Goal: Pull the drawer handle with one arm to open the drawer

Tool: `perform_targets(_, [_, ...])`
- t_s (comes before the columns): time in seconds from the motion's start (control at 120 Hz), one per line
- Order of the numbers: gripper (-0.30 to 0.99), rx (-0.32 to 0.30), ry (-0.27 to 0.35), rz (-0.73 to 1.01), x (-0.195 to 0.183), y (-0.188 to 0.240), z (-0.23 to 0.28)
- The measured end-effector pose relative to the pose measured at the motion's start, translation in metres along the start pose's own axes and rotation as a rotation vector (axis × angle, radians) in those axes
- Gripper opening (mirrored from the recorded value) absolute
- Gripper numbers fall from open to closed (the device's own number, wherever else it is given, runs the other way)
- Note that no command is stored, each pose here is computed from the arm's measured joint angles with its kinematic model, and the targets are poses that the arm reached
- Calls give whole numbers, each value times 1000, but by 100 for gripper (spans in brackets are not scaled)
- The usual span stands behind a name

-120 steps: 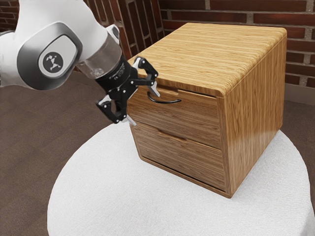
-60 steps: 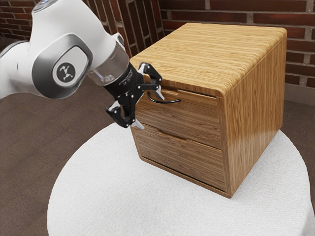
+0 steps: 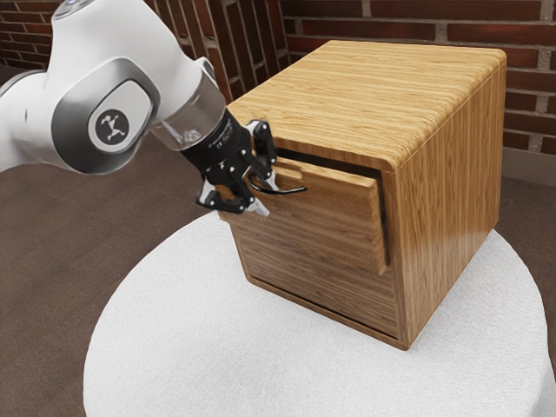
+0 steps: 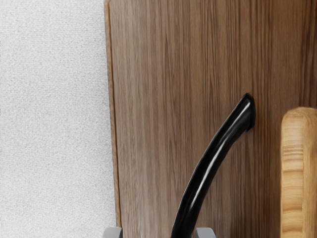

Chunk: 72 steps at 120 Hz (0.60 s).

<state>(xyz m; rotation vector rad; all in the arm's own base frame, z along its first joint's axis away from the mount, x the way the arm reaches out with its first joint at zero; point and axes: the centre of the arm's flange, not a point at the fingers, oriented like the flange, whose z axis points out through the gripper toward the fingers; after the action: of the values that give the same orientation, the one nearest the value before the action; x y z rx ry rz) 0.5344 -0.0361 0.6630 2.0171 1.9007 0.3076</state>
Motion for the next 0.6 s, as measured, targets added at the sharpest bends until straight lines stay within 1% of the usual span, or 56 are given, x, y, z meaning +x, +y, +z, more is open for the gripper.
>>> perform_targets(0.108, [0, 7, 2, -7, 0, -1, 0])
perform_targets(0.258, [-6, -3, 8, -12, -2, -11, -13])
perform_targets(0.6, [-9, 9, 20, -22, -7, -42, -25])
